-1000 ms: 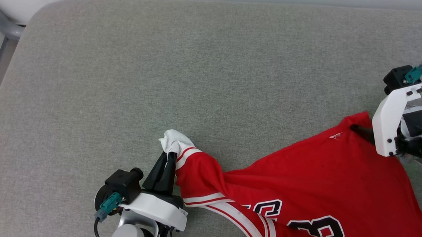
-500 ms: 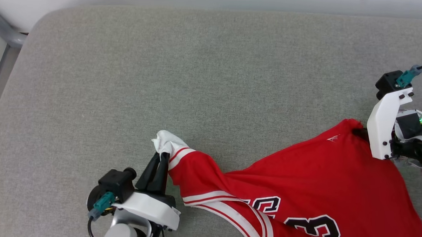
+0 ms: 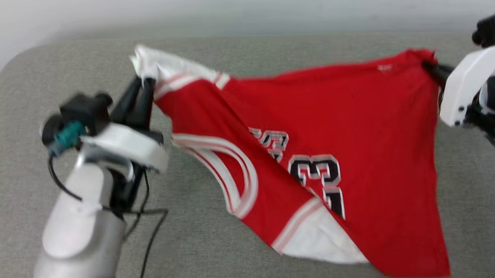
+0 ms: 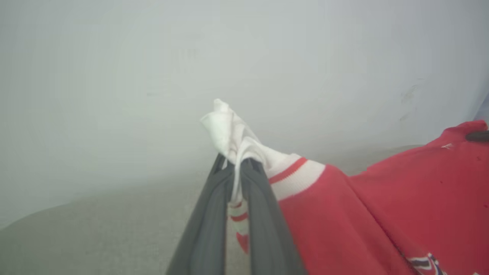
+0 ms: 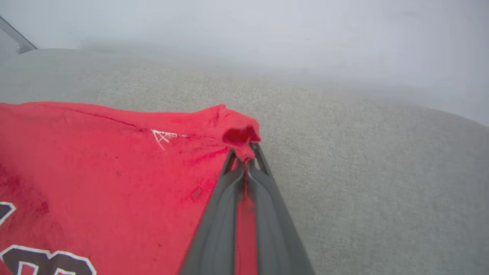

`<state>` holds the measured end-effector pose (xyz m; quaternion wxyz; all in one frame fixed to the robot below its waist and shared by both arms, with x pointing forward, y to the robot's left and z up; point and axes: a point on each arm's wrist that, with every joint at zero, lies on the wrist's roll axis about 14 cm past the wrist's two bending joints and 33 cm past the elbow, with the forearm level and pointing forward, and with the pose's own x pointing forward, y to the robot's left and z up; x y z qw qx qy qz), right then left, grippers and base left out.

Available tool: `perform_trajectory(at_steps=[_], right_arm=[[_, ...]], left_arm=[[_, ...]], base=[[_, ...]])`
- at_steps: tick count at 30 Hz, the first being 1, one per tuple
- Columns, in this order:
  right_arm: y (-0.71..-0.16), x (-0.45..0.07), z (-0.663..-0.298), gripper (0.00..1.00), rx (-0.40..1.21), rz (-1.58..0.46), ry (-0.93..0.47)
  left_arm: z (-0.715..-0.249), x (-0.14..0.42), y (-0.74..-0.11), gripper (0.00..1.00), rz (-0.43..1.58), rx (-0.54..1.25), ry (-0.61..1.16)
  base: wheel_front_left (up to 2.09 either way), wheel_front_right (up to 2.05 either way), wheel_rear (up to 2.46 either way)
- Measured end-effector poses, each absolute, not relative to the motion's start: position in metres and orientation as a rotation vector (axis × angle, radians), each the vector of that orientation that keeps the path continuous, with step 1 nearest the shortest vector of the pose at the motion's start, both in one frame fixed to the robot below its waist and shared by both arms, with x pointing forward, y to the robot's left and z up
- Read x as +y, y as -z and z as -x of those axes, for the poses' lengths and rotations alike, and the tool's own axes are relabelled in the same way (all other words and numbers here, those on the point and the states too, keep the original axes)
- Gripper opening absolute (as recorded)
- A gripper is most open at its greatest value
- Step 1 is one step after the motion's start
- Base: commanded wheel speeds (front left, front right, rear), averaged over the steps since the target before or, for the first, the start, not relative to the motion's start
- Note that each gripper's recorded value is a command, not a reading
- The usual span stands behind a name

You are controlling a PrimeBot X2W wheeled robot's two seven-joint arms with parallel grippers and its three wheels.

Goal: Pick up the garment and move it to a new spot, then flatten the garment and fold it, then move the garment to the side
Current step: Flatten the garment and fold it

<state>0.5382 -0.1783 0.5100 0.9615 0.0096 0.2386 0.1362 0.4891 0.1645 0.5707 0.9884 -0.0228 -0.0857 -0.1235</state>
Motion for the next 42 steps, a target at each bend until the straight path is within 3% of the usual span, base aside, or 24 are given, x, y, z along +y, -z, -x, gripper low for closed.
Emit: perform_trajectory(at_steps=[15,25,30,42], right_arm=[[-0.660,-0.200,-0.621,0.00,-0.009,0.026,-0.156],[-0.709,-0.210,-0.668,0.00,-0.163,0.043,-0.107],[-0.688,-0.210,-0.692,0.00,-0.146,0.044,-0.100],[-0.555,-0.191,-0.720,0.00,0.092,0.000,-0.131]], left_arm=[[-0.605,0.172,-0.704,0.00,-0.024,-0.372,0.207],[-0.662,0.187,-0.742,0.00,-0.090,-0.415,0.153],[-0.690,0.197,-0.726,0.00,-0.074,-0.388,0.128],[-0.721,0.200,-0.582,0.00,0.068,-0.143,0.103]], base=[[0.00,0.00,0.00],[0.00,0.00,0.00],[0.00,0.00,0.00],[0.00,0.00,0.00]])
